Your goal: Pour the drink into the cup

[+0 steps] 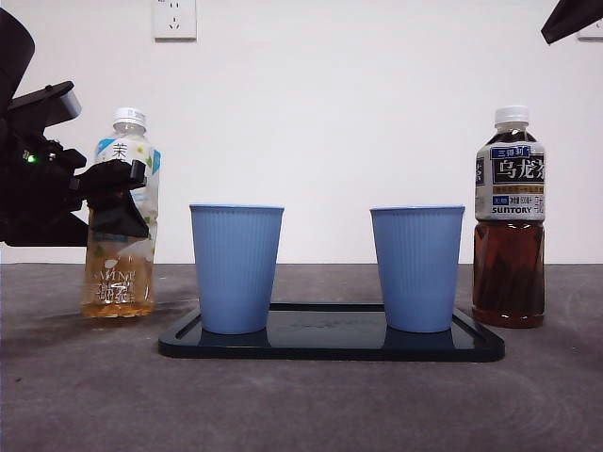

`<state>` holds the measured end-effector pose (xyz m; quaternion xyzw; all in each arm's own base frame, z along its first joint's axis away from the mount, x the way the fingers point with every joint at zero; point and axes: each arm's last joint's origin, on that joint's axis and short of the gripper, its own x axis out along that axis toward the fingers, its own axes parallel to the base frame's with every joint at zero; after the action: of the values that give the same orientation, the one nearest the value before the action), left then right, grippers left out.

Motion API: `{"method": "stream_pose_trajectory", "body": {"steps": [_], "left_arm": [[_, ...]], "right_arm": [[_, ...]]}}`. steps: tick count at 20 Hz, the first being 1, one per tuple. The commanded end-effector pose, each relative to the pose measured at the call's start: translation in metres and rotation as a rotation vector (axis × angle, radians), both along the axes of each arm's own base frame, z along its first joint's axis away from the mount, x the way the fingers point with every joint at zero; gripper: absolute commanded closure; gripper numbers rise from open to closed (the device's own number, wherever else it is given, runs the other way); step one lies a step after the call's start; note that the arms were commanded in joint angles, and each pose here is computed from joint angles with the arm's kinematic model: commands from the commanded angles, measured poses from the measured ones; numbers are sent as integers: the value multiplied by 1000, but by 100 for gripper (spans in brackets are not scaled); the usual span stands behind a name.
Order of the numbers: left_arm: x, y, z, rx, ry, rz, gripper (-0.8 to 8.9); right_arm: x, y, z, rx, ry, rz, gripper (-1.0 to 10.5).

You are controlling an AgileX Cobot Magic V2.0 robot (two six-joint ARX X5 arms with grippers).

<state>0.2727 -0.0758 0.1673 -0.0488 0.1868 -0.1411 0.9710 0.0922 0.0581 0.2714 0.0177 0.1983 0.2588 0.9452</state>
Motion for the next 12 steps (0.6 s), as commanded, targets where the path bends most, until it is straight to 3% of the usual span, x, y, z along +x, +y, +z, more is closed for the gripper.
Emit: {"method": "stream_pose_trajectory", "body": {"steps": [1,8,12], "left_arm": [[5,-2,8,-1,-49,-4,522],[2,-1,-1,5,54,3,406],[-1,-1,-5,17,100,1,406]], "right_arm": [[0,1,2,13,-4,3,528],[0,1,2,7,-8,5,528],[0,1,2,3,-10,7,528]]}}
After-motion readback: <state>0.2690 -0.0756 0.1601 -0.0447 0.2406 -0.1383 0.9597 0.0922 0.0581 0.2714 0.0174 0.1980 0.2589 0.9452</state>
